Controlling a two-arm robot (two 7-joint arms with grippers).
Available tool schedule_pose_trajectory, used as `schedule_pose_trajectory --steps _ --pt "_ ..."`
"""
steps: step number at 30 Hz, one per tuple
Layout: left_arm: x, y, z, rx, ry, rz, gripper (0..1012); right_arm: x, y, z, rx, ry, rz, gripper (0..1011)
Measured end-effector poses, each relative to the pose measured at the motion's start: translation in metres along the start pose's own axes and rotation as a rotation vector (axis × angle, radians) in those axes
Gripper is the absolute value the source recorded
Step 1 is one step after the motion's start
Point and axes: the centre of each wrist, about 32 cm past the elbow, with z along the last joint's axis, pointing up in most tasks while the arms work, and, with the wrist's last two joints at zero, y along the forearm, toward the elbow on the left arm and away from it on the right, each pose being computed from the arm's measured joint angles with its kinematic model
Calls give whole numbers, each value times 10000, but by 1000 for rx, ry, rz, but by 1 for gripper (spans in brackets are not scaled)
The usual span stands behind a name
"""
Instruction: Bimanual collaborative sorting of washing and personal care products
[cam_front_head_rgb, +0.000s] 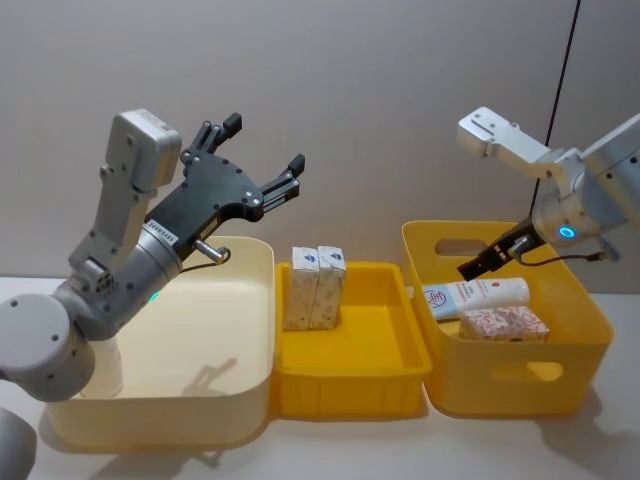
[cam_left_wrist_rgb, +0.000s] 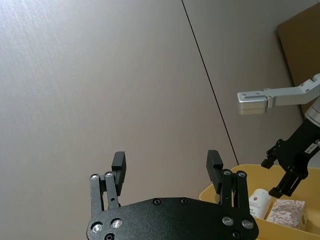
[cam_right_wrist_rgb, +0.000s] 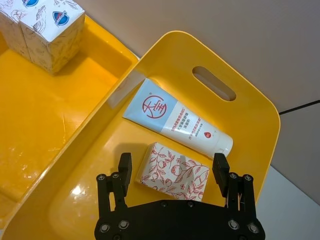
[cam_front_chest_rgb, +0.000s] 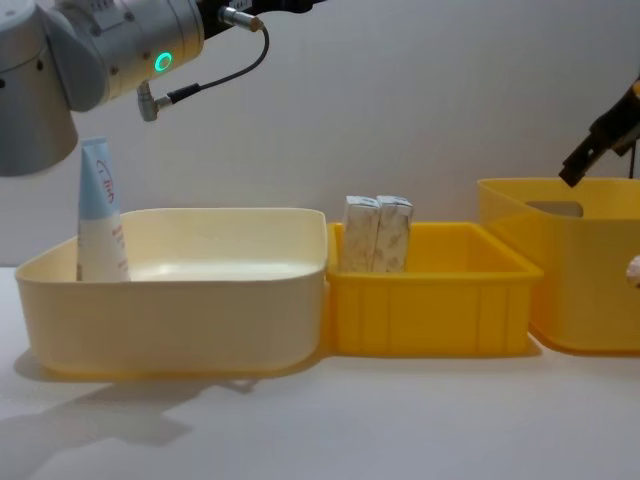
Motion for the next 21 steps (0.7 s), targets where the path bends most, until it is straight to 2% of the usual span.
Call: schedule_pose_trajectory --steps 21 --pt "0 0 0 0 0 0 1003 35 17 -7 -20 13 13 1001"
